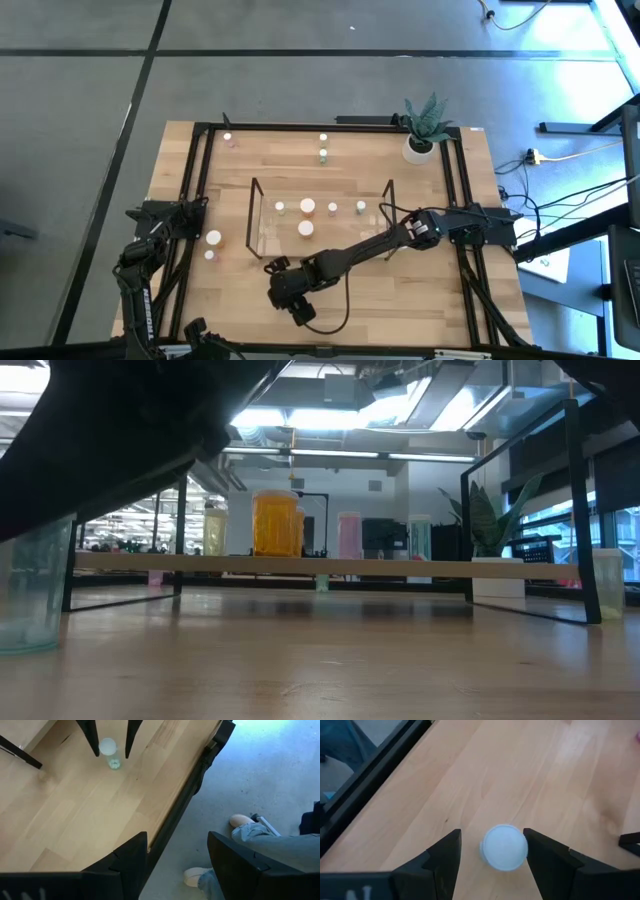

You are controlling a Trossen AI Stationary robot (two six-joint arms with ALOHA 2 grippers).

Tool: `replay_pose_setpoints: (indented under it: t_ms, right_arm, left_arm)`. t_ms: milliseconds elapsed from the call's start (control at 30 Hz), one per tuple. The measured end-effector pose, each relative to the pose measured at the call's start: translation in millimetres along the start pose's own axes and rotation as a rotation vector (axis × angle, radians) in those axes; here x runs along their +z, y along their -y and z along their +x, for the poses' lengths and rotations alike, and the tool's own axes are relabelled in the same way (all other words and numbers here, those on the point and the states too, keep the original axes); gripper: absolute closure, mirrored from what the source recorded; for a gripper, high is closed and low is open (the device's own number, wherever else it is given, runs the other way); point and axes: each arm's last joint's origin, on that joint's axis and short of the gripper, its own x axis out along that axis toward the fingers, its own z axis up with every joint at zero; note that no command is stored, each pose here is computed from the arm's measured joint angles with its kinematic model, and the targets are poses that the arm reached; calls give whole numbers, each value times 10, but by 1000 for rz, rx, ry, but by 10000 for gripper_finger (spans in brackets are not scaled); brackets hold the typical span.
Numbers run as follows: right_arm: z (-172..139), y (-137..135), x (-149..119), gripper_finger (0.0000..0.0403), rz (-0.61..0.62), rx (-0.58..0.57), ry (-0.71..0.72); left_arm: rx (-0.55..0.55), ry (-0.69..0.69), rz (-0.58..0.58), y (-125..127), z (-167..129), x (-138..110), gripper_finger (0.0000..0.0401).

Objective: Pick and place medicine bottles onto shelf by color
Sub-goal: Put the bottom blue pill bottle aligned with the blue pill bottle on the shelf

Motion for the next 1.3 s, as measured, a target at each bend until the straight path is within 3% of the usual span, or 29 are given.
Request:
replay_pose_setpoints:
  t_ms: [167, 533, 1300]
  right_arm:
    - [0, 4, -4, 203, 5, 0, -4]
    - [0, 5, 2, 274, 8, -2, 2]
    - [-57, -41, 51, 274, 27, -52, -10]
  left_arm:
    - [0, 0, 0, 0, 0, 0, 199]
    - [0, 0, 0, 0, -1, -1, 199]
    - [0, 0, 1, 0, -1, -1, 199]
